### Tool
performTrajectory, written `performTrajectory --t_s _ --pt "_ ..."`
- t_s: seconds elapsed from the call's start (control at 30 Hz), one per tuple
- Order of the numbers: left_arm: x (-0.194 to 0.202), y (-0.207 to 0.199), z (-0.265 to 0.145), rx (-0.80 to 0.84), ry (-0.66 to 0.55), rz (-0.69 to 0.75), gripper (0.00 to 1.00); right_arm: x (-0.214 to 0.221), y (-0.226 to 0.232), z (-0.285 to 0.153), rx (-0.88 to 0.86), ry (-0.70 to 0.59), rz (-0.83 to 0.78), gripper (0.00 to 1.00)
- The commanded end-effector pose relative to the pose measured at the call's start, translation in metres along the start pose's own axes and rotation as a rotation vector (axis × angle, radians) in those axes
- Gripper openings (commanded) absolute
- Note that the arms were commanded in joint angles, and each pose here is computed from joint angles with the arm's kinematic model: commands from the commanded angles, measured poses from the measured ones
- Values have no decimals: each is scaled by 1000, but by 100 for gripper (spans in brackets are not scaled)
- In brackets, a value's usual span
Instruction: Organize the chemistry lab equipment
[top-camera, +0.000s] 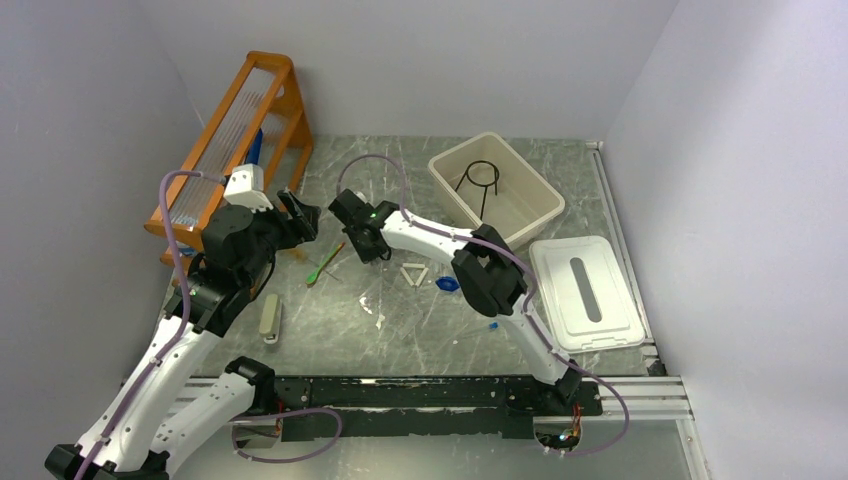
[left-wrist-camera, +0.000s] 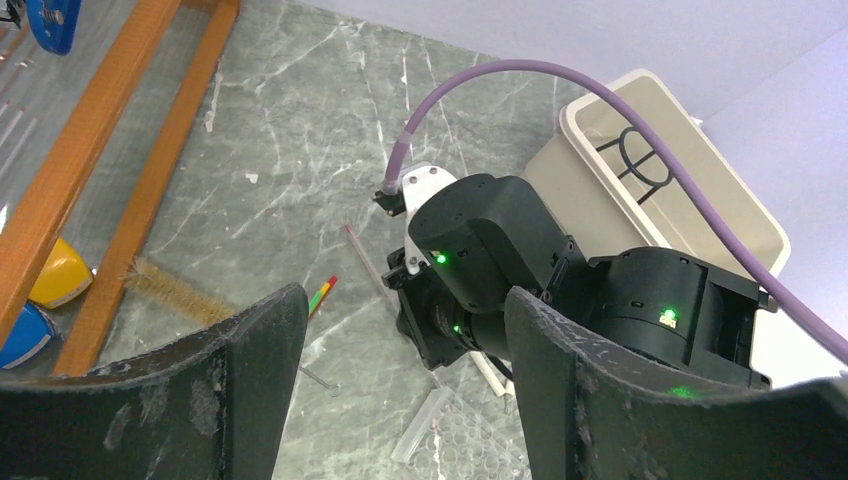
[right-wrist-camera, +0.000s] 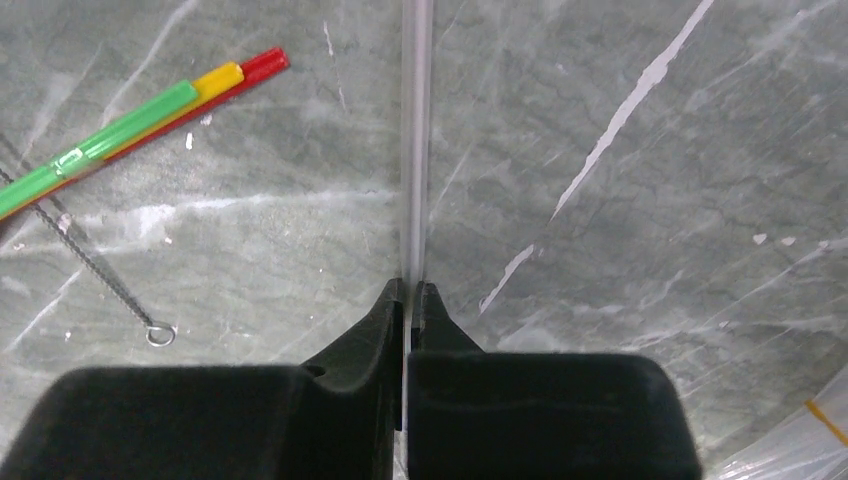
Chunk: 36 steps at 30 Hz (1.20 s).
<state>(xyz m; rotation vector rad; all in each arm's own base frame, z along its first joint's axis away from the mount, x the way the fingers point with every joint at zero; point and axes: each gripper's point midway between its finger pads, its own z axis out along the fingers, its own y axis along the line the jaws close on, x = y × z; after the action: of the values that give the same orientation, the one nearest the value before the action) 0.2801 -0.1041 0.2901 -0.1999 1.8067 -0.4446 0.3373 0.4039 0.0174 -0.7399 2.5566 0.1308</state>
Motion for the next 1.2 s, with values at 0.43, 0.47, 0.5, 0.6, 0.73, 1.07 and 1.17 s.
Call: performTrajectory --t_s 0.43,0.47,0.5,0.6,0.73,1.07,1.17 --pt "-3 -4 -4 27 -8 22 76 -124 -60 -171 -34 -558 -11 0" --pt "-2 -8 -3 47 -2 31 76 -125 -70 -182 -24 -582 -20 0" --pt "-2 -11 -3 64 0 39 75 -127 -82 -196 -15 -609 -26 0" --pt "1 -16 1 95 16 54 75 -123 -123 -222 16 -642 -14 0" --pt "4 -22 6 116 30 50 75 -104 -184 -238 73 -638 44 0" --pt "16 -18 17 95 50 25 74 -37 -275 -221 83 -514 122 0" --pt "18 -19 18 104 51 25 74 -23 -272 -204 36 -456 44 0"
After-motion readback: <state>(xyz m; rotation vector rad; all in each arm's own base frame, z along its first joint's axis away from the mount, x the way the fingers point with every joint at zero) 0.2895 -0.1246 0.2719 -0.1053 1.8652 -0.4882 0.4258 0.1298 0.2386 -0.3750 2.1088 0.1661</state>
